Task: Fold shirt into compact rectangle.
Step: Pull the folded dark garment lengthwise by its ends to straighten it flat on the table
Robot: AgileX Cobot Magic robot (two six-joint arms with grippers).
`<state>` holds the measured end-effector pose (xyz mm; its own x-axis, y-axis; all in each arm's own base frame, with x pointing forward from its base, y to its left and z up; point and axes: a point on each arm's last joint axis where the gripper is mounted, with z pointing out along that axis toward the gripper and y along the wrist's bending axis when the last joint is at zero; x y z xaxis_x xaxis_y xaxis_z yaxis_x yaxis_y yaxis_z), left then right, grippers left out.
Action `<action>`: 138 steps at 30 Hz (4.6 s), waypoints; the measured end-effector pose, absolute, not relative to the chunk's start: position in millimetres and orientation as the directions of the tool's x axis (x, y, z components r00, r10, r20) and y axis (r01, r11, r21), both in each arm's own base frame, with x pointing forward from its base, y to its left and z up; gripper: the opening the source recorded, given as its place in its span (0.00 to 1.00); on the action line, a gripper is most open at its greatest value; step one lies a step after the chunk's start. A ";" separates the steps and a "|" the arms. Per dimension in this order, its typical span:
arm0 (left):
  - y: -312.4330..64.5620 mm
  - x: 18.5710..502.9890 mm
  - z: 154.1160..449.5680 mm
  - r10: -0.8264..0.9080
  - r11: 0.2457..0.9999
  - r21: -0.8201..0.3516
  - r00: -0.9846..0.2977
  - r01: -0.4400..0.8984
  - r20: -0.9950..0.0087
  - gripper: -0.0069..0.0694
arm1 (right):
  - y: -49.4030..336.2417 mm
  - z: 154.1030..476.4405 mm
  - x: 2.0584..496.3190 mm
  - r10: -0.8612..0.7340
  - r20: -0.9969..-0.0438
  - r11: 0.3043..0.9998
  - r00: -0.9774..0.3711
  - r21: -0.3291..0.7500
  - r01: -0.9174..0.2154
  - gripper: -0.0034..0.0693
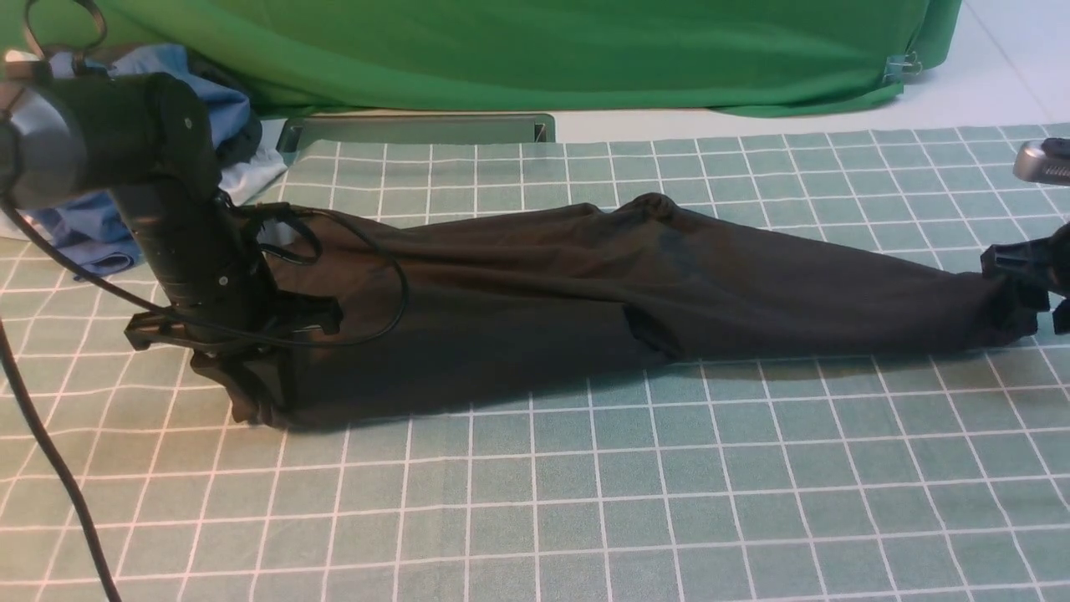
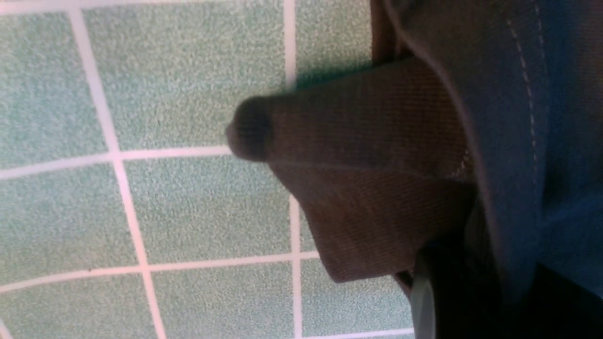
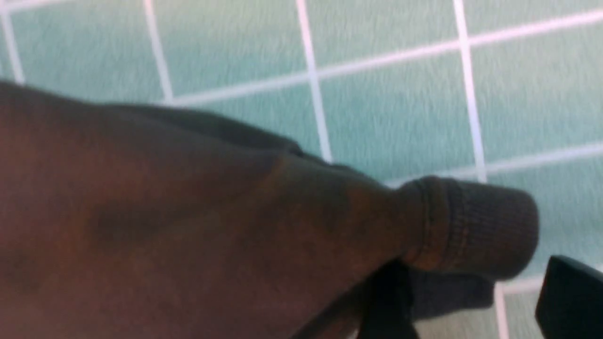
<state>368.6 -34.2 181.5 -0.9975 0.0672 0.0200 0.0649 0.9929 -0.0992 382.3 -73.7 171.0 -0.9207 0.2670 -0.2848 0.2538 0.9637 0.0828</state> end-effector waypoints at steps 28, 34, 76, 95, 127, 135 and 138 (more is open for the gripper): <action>-33.7 359.2 265.3 0.104 0.989 -0.094 -0.985 0.118 -0.140 0.18 | -147.1 180.9 362.0 0.392 -0.130 0.910 -0.911 0.202 0.362 0.08; -33.8 360.3 262.4 0.104 0.989 -0.096 -0.986 0.117 -0.132 0.18 | -114.5 187.4 372.7 0.326 -0.104 0.908 -0.940 0.312 0.281 0.34; -34.1 360.9 261.9 0.165 0.980 -0.090 -0.976 0.178 -0.140 0.18 | -57.8 155.5 405.1 0.098 -0.149 0.989 -0.984 0.122 0.080 0.19; -29.2 286.8 188.2 0.159 0.982 -0.113 -0.984 0.150 0.074 0.18 | -104.8 181.0 348.5 0.222 0.027 0.964 -0.975 0.142 0.223 0.19; -28.0 376.8 175.5 -0.099 0.993 -0.087 -0.972 -0.082 -0.212 0.66 | -104.9 177.2 347.3 0.225 0.021 0.965 -0.974 0.137 0.225 0.19; -25.6 389.9 159.0 -0.006 0.999 -0.036 -0.959 0.004 -0.282 0.66 | -105.2 177.1 348.0 0.228 0.013 0.964 -0.974 0.136 0.228 0.19; -25.7 393.9 156.7 0.000 0.999 -0.034 -0.953 0.011 -0.302 0.66 | -105.4 177.1 348.3 0.229 0.010 0.964 -0.973 0.135 0.228 0.19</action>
<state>393.9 -25.7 156.7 -0.9533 0.0000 -0.3019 0.0108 0.9994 -0.0341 348.3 -105.4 177.1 -0.9735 0.2286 0.0096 0.2278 0.9643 0.1351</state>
